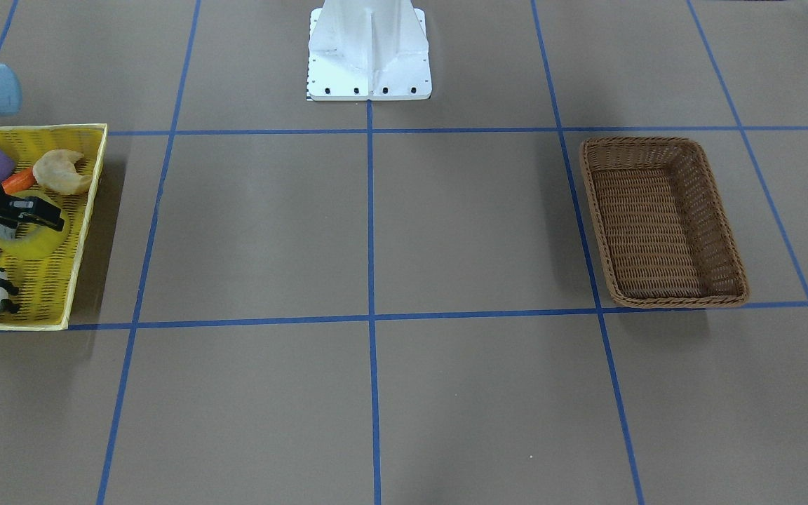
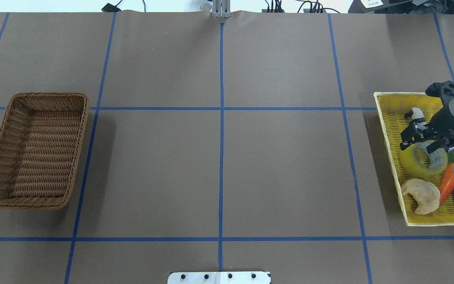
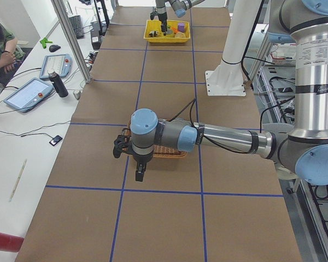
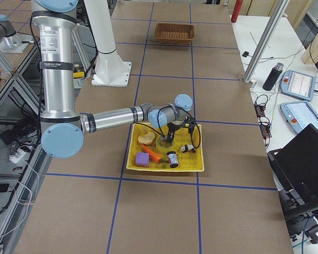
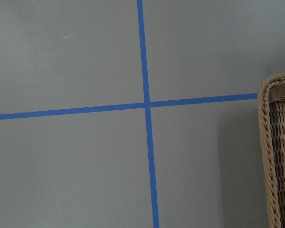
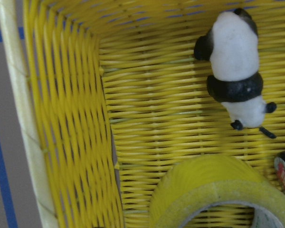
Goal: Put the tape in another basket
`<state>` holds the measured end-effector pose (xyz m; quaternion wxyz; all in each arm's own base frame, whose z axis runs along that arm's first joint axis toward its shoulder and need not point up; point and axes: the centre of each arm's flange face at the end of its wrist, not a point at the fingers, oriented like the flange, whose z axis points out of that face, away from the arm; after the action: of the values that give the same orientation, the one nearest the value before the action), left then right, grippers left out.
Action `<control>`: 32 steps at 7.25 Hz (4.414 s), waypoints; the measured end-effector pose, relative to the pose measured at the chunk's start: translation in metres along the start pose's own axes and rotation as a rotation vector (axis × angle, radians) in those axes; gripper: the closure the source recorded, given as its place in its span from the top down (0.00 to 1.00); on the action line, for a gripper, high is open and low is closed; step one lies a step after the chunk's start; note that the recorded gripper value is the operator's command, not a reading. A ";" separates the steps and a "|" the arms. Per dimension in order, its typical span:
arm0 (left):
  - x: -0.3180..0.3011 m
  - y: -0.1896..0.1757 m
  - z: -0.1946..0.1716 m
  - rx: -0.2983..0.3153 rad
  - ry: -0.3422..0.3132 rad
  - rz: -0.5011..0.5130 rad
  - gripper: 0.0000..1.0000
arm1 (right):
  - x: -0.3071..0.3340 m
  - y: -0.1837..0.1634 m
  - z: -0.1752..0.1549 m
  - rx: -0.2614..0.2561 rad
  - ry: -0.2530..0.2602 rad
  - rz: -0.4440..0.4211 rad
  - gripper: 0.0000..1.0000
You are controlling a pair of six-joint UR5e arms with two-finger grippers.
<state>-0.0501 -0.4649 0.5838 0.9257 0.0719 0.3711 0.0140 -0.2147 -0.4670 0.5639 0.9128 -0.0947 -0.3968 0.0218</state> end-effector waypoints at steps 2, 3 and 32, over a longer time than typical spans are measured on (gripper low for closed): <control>-0.001 0.000 -0.003 0.006 0.008 -0.003 0.99 | -0.004 0.003 0.008 -0.015 0.004 -0.009 0.84; -0.002 0.000 -0.006 0.011 0.009 -0.006 0.99 | -0.007 0.005 0.011 -0.023 0.005 -0.014 0.84; 0.158 -0.145 -0.044 0.201 0.415 0.136 0.98 | -0.227 0.020 -0.251 0.405 -0.607 -0.432 0.00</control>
<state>0.0300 -0.5909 0.4238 0.8146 0.1841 0.5473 0.0538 -0.1864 -0.5122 0.2297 0.7383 0.1825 -0.6460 -0.0658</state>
